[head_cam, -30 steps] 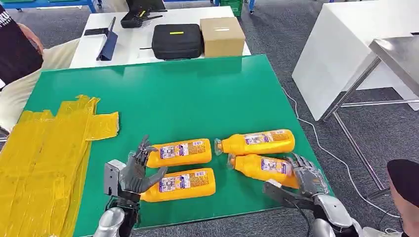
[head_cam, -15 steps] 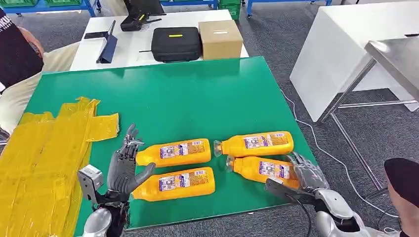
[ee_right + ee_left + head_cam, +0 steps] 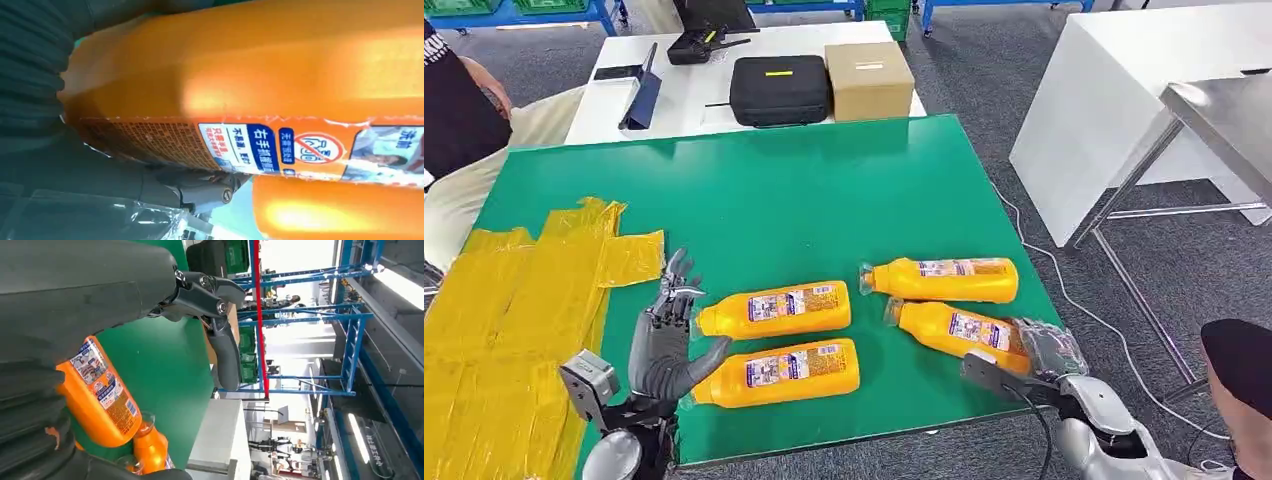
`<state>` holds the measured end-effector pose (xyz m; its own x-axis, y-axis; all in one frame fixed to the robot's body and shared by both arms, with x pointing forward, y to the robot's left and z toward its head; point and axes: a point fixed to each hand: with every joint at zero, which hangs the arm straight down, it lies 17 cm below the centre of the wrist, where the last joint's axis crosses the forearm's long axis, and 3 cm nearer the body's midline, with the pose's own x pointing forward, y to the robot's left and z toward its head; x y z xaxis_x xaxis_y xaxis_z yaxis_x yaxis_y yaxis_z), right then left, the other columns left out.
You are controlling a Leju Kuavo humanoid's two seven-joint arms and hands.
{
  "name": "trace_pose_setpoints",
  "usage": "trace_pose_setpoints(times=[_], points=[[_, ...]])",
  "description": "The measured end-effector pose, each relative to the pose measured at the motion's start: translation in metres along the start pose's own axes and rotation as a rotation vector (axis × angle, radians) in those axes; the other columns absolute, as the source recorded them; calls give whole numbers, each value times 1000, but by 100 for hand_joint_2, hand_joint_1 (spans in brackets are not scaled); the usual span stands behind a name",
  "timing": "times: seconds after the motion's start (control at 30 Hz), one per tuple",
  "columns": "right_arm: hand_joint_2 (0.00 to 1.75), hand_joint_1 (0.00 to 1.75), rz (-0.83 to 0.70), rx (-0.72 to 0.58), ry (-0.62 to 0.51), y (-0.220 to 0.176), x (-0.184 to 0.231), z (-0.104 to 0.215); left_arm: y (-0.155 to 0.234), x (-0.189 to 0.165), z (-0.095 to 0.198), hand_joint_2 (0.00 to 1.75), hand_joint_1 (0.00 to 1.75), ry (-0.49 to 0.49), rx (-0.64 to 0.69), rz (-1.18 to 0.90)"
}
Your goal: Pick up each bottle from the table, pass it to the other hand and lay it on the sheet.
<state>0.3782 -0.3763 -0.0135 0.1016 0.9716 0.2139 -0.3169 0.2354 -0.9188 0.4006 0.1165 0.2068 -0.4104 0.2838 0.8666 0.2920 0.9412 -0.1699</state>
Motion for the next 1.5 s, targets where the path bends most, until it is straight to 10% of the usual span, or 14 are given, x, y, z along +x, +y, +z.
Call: trace_pose_setpoints(times=[1.0,1.03,1.07,1.5], points=[[175,175,-652,-256,-418,-61,155,23,3,-30,-7,175,0,92,25,-75],[175,175,-667,-263,-433,-64,160,24,4,-32,-8,175,162,96,28,-90],[175,175,-687,-271,-453,-68,166,24,5,-33,-8,175,175,99,30,-106],[175,175,-851,-443,-574,-126,231,31,-19,-23,-34,175,175,64,-50,-162]])
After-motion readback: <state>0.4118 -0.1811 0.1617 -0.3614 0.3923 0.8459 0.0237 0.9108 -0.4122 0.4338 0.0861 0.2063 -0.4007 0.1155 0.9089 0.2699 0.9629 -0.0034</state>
